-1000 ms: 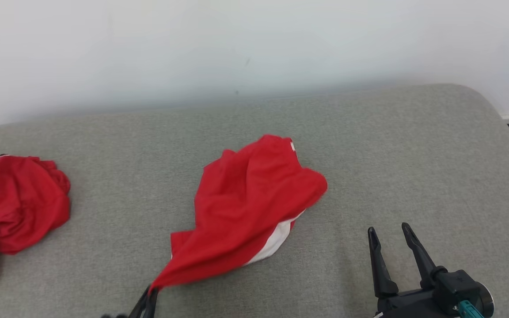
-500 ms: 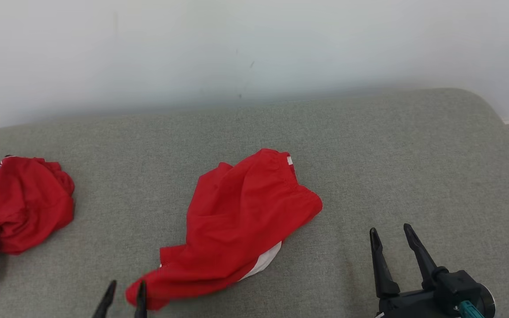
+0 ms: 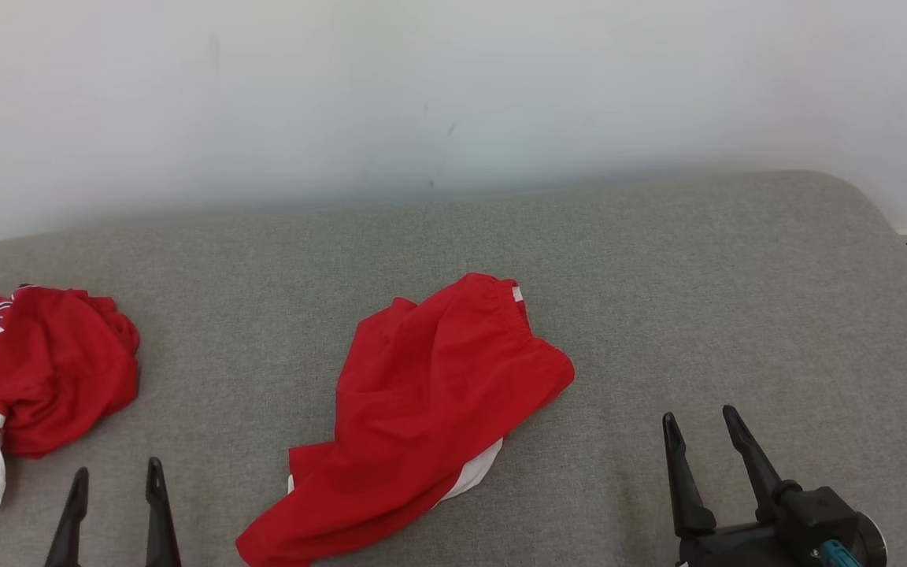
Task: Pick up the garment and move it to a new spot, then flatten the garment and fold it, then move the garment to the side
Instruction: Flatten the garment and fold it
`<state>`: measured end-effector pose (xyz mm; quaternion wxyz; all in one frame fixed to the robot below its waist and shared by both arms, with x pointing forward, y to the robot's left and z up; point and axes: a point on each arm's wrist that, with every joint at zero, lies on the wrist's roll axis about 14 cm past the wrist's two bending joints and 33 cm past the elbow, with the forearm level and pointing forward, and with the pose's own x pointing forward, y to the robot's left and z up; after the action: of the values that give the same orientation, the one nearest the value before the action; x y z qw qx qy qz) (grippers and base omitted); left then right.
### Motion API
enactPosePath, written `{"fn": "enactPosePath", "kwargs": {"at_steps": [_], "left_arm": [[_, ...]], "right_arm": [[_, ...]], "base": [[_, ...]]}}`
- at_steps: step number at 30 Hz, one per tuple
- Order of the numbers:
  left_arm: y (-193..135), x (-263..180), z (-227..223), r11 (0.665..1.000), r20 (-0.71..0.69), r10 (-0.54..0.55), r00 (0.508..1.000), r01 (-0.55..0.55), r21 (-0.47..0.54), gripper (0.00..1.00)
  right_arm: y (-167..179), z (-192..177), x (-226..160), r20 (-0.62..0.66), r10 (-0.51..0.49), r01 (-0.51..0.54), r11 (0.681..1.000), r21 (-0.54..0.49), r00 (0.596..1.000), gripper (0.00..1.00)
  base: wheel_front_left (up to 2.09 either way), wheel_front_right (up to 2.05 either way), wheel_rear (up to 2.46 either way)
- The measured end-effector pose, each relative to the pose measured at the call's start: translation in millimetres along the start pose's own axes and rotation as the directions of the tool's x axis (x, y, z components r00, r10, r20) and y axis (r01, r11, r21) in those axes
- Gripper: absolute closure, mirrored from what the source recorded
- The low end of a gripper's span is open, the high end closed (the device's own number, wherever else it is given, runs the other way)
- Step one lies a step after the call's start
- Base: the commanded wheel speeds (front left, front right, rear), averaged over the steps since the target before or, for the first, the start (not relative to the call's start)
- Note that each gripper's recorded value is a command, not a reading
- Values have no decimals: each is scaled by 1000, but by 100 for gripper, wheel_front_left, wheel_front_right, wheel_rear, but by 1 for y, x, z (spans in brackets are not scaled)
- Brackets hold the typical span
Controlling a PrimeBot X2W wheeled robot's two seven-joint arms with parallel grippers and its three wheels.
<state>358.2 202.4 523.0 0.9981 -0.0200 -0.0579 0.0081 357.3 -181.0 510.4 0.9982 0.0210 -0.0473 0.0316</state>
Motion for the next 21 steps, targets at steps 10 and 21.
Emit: {"fn": "enactPosePath", "kwargs": {"at_steps": [10, 21], "left_arm": [[1, -8, -4, 1000, -9, 9, 1000, -9, 20, 0], [-2, -8, -10, 1000, -23, 0, 1000, 0, 9, 0]], "right_arm": [[1, -24, -1, -77, 4, -5, 1000, -8, 997, 0], [31, -26, 58, -124, 154, -159, 987, -29, 980, 0]], "base": [[0, 0, 0], [0, 0, 0]]}}
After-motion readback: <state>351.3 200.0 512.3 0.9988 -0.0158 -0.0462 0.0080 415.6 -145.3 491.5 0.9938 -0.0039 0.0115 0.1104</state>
